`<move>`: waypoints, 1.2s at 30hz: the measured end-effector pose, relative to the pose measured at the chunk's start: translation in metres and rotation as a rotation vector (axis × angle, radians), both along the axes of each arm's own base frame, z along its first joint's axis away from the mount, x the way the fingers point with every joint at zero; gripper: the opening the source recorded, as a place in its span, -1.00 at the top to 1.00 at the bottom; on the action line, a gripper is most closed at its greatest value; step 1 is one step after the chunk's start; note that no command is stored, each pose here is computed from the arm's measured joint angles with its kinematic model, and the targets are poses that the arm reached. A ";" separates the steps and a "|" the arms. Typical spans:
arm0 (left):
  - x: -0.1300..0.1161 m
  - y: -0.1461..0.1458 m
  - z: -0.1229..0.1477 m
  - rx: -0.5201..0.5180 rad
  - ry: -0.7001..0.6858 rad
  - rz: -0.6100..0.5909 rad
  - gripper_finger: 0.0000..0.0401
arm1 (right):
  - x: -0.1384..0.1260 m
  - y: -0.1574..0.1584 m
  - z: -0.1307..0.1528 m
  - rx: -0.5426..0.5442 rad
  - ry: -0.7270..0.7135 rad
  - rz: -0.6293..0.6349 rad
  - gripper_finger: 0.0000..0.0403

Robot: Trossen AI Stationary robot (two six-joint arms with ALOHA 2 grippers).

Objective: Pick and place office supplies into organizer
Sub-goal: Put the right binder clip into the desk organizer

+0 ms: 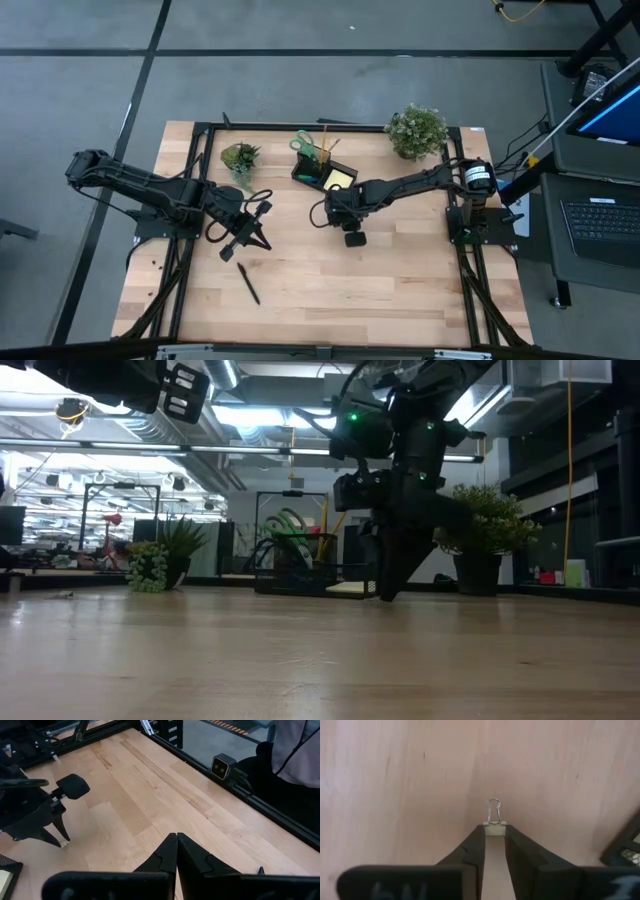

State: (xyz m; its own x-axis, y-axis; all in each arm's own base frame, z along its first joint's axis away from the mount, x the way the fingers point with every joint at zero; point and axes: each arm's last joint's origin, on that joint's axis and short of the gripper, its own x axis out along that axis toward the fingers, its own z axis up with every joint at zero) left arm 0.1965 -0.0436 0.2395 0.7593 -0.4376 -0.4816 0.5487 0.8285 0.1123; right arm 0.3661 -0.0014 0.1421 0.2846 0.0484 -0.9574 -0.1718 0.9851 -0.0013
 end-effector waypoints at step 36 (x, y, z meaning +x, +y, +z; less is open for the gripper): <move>0.000 0.000 0.000 0.000 0.000 0.000 0.99 | 0.026 -0.019 0.034 0.055 -0.174 -0.095 0.72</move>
State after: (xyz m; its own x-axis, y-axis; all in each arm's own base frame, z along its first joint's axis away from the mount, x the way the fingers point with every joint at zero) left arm 0.1965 -0.0435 0.2395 0.7595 -0.4373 -0.4816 0.5485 0.8286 0.1126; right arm 0.3920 -0.0202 0.1764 0.4515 0.0643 -0.8899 -0.0797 0.9963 0.0316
